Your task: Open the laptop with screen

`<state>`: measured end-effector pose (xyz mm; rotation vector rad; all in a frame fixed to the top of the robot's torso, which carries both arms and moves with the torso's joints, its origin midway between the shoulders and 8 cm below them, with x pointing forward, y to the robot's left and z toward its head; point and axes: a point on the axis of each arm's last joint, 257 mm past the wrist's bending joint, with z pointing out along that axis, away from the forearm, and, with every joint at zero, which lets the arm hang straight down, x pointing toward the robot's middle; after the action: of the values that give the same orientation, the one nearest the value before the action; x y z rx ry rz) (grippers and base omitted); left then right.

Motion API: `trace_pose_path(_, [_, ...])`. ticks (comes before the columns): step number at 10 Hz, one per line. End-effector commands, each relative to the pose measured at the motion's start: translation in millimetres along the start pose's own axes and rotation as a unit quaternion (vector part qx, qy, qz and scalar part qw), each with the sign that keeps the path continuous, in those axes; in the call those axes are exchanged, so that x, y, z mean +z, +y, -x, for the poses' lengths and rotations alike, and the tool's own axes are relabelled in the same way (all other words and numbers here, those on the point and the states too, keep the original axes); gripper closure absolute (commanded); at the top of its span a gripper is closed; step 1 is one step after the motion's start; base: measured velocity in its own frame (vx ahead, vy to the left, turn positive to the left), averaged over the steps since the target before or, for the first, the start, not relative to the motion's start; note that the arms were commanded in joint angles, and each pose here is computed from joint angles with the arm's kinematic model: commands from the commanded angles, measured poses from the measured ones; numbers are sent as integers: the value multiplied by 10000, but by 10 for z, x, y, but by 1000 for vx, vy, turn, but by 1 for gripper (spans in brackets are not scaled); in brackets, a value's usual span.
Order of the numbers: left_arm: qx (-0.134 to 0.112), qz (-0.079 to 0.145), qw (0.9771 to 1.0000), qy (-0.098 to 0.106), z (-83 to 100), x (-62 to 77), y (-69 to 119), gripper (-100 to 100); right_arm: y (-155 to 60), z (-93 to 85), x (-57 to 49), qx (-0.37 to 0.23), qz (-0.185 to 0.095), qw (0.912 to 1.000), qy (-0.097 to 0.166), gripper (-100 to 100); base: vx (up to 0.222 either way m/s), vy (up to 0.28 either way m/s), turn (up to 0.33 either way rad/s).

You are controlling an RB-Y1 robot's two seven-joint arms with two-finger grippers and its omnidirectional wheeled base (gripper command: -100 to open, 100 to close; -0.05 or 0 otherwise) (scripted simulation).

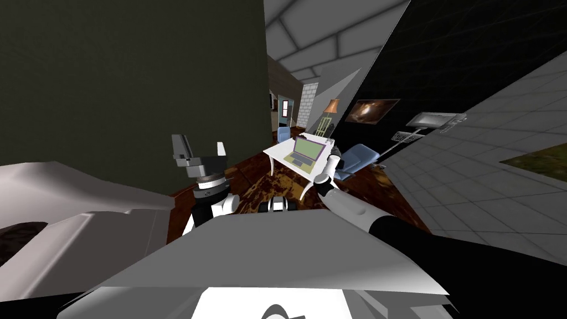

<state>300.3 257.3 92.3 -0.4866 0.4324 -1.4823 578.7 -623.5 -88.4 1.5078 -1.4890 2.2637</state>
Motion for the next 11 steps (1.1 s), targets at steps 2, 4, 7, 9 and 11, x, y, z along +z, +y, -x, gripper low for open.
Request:
trace_pose_path(2, [0, 0, 10000, 0, 0, 0, 0, 0, -224, 305, 54, 1085, -3, 9933, -407, -100, -26, -48, 147])
trace_pose_path(4, [0, 0, 10000, 0, 0, 0, 0, 0, -283, 363, 62, 1307, -7, 9902, -488, -100, -10, -32, 78])
trace_pose_path(7, [0, 0, 10000, 0, 0, 0, 0, 0, -402, 466, 74, 1715, -19, 9831, -636, -100, -9, -18, 63])
trace_pose_path(9, [0, 0, 10000, 0, 0, 0, 0, 0, -451, 439, 92, 1661, -26, 9841, -625, -100, 34, -41, -2])
trace_pose_path(11, [1, 0, 10000, 0, 0, 0, 0, 0, -430, 442, 91, 1659, -26, 9842, -622, 100, 28, -29, 3])
